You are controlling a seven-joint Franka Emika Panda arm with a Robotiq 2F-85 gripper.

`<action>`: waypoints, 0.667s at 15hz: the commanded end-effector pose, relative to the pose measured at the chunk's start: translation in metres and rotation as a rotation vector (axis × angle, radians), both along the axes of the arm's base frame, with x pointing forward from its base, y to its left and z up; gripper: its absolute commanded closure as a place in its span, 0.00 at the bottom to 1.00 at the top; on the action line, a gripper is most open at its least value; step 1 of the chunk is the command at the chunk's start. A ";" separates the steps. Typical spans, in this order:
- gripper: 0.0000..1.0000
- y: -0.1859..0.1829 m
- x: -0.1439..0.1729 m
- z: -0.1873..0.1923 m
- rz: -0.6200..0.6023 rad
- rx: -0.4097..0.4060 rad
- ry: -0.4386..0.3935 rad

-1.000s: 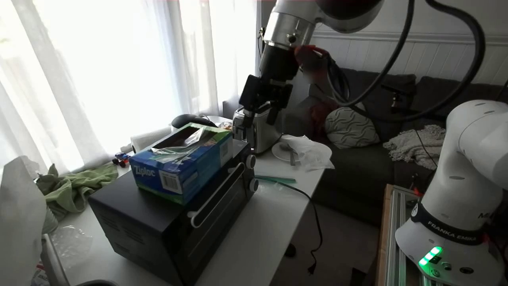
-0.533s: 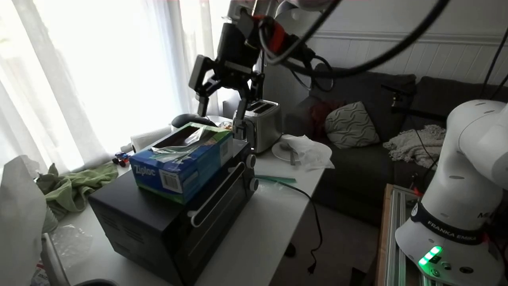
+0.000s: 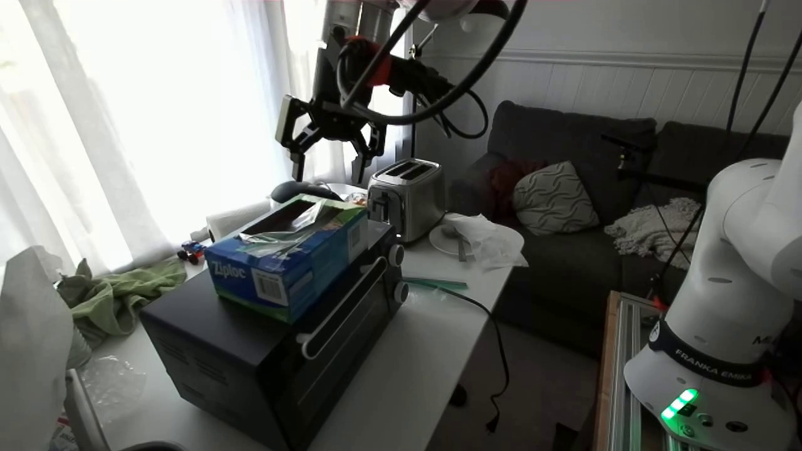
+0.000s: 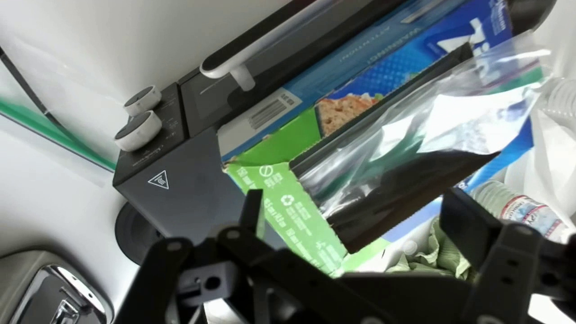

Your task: Remove the zip lock bag from on top of the blue box on the microwave and put it on the table

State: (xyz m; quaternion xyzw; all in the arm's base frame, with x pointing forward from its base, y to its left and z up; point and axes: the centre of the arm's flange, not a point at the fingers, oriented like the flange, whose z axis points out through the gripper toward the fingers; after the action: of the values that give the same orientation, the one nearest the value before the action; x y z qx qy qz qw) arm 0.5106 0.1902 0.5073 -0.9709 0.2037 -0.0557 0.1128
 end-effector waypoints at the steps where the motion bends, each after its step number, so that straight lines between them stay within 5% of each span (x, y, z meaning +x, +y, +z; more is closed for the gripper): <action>1: 0.00 0.000 0.022 0.000 0.060 -0.026 0.063; 10: 0.00 -0.002 0.044 -0.016 0.314 -0.011 0.070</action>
State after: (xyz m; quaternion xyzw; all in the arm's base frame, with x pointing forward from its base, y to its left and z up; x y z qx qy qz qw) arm 0.5403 0.1887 0.4907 -0.9912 0.0898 -0.0113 0.0965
